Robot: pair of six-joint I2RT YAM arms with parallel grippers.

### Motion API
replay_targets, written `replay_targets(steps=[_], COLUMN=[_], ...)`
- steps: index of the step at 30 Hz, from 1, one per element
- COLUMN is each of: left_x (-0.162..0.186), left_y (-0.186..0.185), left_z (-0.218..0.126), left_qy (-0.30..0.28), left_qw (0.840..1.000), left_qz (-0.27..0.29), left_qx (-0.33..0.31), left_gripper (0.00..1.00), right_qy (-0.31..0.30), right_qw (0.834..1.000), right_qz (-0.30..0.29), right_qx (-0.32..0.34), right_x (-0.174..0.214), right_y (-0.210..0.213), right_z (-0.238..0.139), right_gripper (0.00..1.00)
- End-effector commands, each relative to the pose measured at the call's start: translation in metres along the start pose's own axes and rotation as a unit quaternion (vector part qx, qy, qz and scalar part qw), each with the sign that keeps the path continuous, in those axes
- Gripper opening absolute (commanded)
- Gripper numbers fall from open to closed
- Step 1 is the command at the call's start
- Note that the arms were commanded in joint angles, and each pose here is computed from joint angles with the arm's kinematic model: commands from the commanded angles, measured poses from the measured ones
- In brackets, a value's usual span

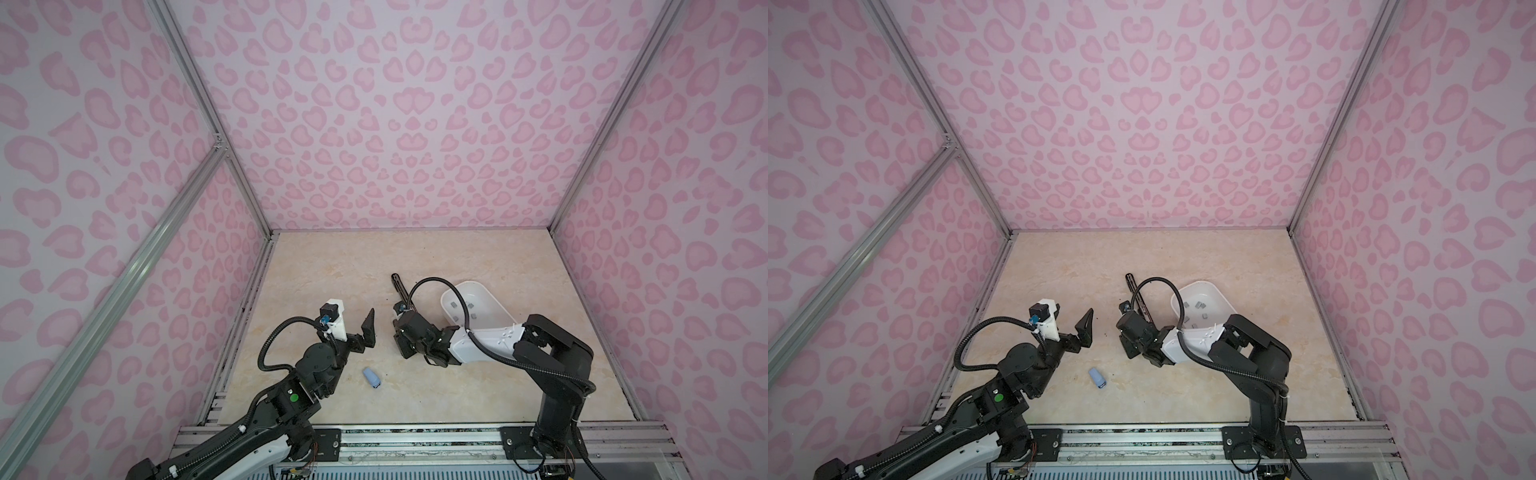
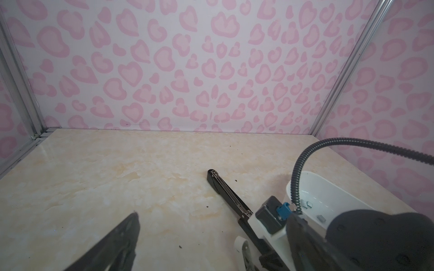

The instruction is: Load the staples into the stapler

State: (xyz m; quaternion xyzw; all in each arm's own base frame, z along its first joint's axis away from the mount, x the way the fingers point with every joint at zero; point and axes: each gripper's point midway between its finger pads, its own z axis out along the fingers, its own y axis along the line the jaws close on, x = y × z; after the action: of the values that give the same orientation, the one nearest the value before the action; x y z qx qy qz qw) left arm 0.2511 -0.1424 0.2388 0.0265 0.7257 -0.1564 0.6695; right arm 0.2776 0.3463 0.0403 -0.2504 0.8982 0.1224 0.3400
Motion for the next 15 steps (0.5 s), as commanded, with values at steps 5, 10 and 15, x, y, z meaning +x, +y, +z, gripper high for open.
replay_targets(steps=[5,10,15], left_x=[-0.004,-0.003,0.005], left_y=[0.018,0.03,0.055], left_z=[-0.003,-0.007,-0.01], left_qy=[-0.013,-0.02,-0.029], left_qw=[0.999,0.997,0.991], left_qz=[-0.018,-0.027,-0.066], left_qx=[-0.046,-0.076,-0.109], left_gripper=[0.98,0.98,0.97], right_qy=[-0.09,-0.139,-0.14], right_qw=[0.995,0.985,0.976], right_qz=[-0.039,-0.1,-0.139], right_qx=[0.011,-0.021,-0.092], right_x=[-0.019,-0.013,0.014], right_y=[0.004,0.046,0.105], right_z=[-0.051,-0.082,-0.085], right_gripper=[0.63,0.65,0.65])
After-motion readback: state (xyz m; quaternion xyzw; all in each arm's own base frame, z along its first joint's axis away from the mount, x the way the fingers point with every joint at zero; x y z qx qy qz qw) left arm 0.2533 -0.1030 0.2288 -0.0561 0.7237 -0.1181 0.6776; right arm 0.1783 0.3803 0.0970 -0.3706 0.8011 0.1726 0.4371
